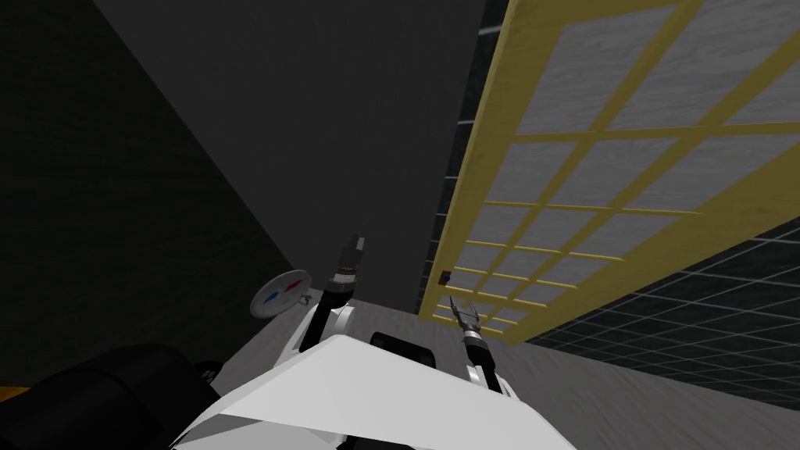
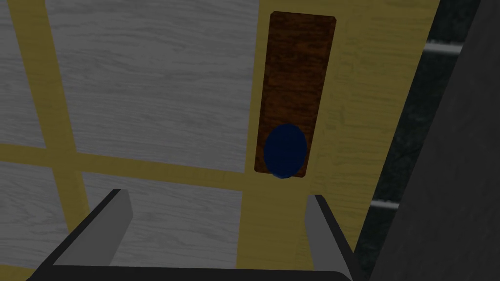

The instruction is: Pull the door open

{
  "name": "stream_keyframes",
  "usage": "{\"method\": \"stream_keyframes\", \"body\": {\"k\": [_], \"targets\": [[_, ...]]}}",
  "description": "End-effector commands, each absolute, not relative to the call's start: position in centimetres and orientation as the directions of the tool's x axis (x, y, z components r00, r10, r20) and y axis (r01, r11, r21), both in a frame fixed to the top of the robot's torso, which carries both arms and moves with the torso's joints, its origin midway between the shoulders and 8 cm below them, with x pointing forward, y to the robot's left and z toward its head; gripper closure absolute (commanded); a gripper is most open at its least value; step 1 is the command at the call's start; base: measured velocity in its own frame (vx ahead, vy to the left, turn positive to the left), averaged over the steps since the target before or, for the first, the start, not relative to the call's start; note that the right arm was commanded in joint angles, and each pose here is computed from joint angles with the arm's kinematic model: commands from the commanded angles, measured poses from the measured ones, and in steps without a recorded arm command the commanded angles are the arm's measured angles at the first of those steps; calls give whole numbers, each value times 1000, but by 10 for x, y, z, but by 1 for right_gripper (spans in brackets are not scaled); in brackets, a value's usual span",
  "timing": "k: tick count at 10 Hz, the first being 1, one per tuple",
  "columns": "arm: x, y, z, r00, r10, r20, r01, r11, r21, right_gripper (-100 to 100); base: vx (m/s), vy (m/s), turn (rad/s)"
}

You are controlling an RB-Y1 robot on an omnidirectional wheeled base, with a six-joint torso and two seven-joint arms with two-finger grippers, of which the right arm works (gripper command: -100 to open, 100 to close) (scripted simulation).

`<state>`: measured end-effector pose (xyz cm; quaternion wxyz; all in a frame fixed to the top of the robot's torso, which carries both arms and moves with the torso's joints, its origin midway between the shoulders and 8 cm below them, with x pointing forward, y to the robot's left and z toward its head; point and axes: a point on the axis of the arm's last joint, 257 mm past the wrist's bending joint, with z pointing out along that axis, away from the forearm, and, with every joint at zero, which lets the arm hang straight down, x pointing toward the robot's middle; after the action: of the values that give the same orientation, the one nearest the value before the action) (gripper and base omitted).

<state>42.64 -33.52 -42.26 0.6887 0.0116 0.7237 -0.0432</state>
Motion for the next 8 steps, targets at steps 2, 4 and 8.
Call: {"method": "stream_keyframes", "body": {"k": [2,4,8], "targets": [[435,-320,-425,-54,-41,-998,86,995,-46,-100,32,-97,22],[450,-289,-421,-42,-25,-999,69,997,-28,-100,82,-136,7],[471,-242,-408,-11,2,-1000,21,1000,2,-100,98,-77,1]]}}
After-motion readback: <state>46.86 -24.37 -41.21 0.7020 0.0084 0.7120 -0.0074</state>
